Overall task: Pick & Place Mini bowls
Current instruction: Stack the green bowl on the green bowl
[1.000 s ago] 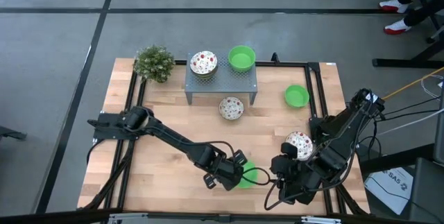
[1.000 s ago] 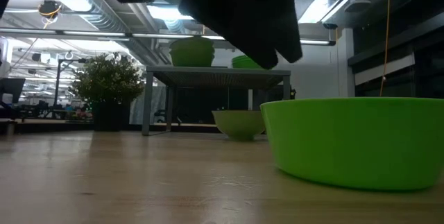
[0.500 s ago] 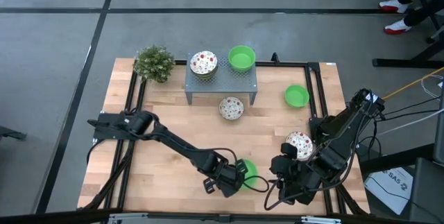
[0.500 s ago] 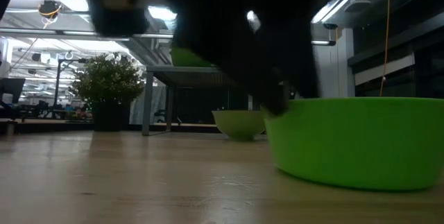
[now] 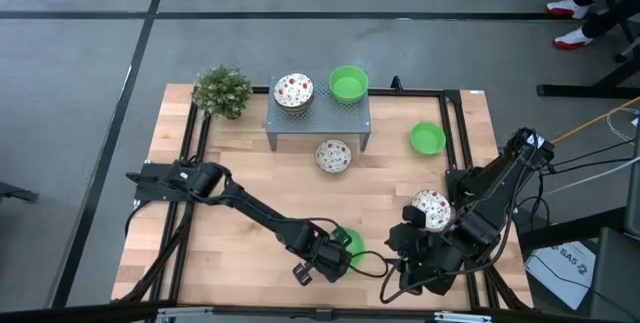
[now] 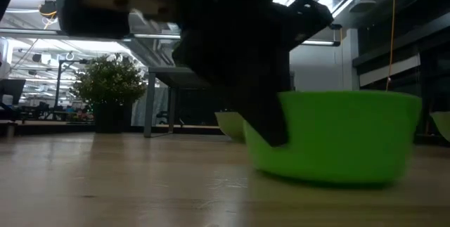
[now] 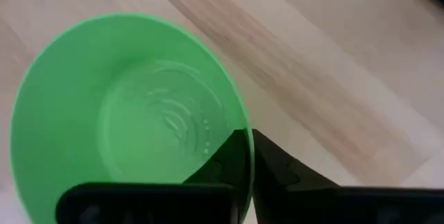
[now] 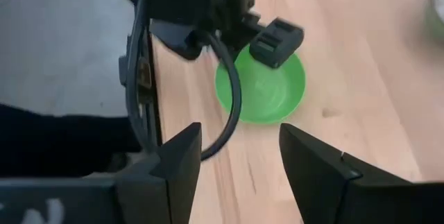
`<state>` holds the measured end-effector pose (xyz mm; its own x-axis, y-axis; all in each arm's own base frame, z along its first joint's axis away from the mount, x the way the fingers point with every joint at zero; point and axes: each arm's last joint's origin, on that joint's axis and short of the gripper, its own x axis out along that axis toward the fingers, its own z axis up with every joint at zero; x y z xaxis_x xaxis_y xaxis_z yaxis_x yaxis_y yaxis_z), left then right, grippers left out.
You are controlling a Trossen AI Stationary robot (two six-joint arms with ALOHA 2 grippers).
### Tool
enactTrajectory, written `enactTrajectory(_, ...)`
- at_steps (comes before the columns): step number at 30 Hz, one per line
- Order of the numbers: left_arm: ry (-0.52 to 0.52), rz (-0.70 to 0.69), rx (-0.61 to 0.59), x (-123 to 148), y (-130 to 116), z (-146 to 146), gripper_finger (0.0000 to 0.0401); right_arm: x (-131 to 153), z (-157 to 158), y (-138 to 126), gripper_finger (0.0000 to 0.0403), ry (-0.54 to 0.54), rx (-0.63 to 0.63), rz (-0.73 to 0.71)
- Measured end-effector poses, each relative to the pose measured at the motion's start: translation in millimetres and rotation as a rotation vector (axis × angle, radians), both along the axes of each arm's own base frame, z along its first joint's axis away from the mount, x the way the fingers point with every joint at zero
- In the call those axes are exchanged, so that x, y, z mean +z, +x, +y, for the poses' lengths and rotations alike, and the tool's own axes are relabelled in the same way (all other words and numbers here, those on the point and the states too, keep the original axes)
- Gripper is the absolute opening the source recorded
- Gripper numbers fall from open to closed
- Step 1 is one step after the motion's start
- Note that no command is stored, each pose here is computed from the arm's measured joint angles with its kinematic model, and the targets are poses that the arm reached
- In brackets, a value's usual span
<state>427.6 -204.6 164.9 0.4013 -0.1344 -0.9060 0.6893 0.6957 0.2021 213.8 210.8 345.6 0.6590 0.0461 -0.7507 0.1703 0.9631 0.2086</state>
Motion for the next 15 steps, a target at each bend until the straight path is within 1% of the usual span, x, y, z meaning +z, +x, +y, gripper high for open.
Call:
enactTrajectory(3, -0.029, 0.046, 0.086, 8, -5, 4, 0.0004, 1, -2, 3, 0.0194, -0.03, 0.002, -0.026)
enactTrajectory(6, -0.066, 0.078, 0.13, 27, -12, 12, 0.0004, 2, -4, 7, 0.0194, -0.053, 0.024, -0.039)
enactTrajectory(11, -0.117, 0.114, 0.143, 70, -28, 31, 0.0003, 3, -10, 15, 0.0194, -0.073, 0.05, -0.053)
enactTrajectory(15, -0.199, 0.15, 0.161, 114, -54, 44, 0.0003, 7, -14, 24, 0.0194, -0.112, 0.106, -0.1)
